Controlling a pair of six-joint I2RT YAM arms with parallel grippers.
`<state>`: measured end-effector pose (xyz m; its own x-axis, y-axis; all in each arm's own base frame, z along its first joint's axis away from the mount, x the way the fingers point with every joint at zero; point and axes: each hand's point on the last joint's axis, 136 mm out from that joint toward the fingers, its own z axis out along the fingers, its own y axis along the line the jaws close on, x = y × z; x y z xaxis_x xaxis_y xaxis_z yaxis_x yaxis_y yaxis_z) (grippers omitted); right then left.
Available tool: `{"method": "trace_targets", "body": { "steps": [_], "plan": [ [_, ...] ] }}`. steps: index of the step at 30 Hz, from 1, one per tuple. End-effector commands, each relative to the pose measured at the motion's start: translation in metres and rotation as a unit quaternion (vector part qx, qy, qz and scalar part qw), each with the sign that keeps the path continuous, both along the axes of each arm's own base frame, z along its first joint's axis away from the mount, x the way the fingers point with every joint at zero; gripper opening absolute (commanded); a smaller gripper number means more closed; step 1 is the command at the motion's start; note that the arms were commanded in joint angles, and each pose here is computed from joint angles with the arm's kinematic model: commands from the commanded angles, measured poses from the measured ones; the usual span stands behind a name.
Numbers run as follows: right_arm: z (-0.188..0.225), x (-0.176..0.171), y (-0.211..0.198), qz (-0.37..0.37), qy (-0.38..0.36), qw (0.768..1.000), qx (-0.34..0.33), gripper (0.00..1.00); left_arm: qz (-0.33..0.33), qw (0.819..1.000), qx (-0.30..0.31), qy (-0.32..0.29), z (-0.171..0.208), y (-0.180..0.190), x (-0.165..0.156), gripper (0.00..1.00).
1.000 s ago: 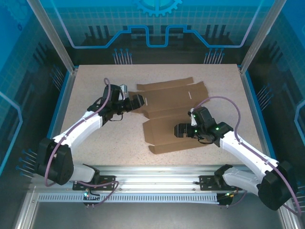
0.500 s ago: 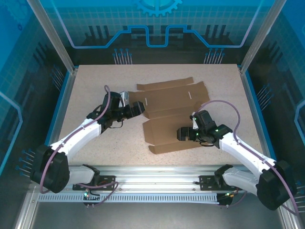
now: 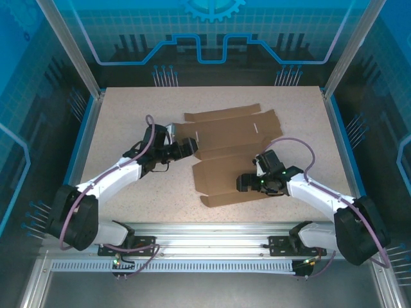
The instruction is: Fold the paper box
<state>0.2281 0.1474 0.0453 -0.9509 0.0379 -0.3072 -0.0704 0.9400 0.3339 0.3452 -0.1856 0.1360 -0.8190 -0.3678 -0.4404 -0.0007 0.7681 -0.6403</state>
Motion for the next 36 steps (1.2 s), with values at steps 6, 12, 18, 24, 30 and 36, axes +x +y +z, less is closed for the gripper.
{"method": "trace_targets", "body": {
  "steps": [6, 12, 18, 24, 30, 36],
  "plan": [
    [-0.013, -0.007, 0.027, 0.008, 0.006, 1.0, 0.016, 1.0, 0.005, 1.0, 0.012, 0.005, -0.017, 0.0, 0.004, 0.99],
    [-0.016, -0.012, 0.059, 0.022, 0.012, 0.999, 0.029, 1.0, 0.001, 1.0, 0.021, 0.018, -0.027, -0.001, -0.003, 0.99],
    [0.006, -0.018, 0.1, 0.082, -0.003, 0.994, 0.072, 1.0, -0.007, 0.999, 0.035, 0.02, -0.021, 0.004, -0.016, 0.99],
    [0.036, -0.008, 0.081, 0.084, -0.045, 0.994, 0.051, 1.0, 0.015, 0.998, 0.045, 0.034, -0.015, 0.014, -0.021, 0.99],
    [0.041, 0.02, 0.052, 0.056, -0.055, 0.997, 0.019, 1.0, 0.002, 0.999, 0.043, 0.026, -0.009, 0.007, -0.012, 0.99],
    [0.046, 0.041, 0.031, 0.039, -0.058, 0.998, 0.004, 0.93, -0.018, 0.993, 0.098, 0.065, -0.03, 0.005, 0.006, 0.97]
  ]
}}
